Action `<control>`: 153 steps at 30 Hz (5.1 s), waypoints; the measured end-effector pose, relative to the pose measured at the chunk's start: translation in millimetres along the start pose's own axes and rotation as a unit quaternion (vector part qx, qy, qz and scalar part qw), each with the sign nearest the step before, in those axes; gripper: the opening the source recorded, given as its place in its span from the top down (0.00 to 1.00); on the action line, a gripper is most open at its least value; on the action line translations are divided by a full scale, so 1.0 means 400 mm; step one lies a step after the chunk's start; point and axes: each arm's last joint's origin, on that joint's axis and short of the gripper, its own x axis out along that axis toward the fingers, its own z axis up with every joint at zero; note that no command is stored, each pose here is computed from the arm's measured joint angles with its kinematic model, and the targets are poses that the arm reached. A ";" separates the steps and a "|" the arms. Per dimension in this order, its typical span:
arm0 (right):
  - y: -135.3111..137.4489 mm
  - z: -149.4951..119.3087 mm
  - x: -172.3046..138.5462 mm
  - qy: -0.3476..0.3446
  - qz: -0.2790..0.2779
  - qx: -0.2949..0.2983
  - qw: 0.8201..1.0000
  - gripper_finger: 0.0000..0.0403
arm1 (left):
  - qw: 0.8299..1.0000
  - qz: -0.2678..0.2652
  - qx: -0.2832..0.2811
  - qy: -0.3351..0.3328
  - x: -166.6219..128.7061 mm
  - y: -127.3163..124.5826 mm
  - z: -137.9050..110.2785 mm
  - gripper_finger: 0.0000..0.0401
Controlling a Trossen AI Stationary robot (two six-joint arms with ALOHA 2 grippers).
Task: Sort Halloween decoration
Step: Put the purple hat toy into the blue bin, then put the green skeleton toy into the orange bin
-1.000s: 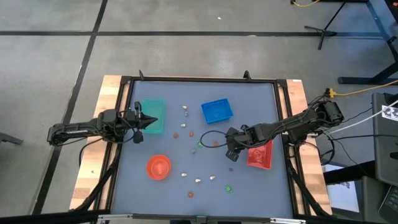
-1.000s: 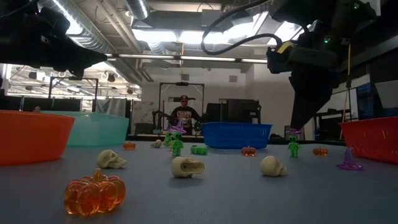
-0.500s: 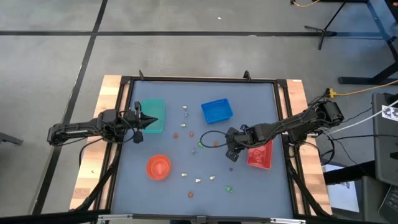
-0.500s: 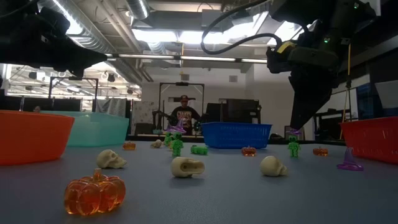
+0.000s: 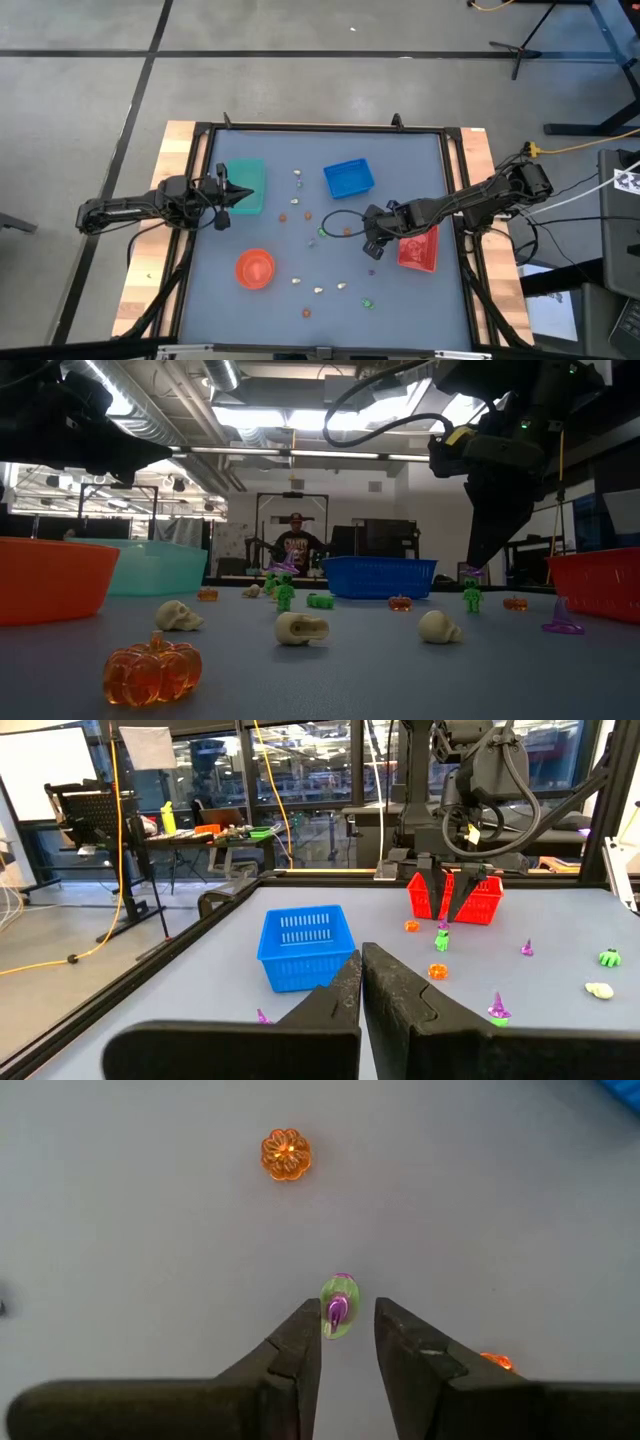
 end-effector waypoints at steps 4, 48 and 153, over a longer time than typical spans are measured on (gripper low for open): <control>0.000 0.000 0.000 0.002 0.002 0.000 1.000 0.77 | 1.000 0.000 0.000 0.000 0.000 0.000 0.000 1.00; 0.000 0.000 0.000 0.002 0.003 0.000 1.000 0.99 | 1.000 0.000 0.000 0.000 0.000 0.000 0.000 1.00; 0.068 0.112 -0.042 0.036 0.053 -0.328 0.943 0.55 | 1.000 0.000 -0.005 0.000 0.000 0.000 0.000 0.80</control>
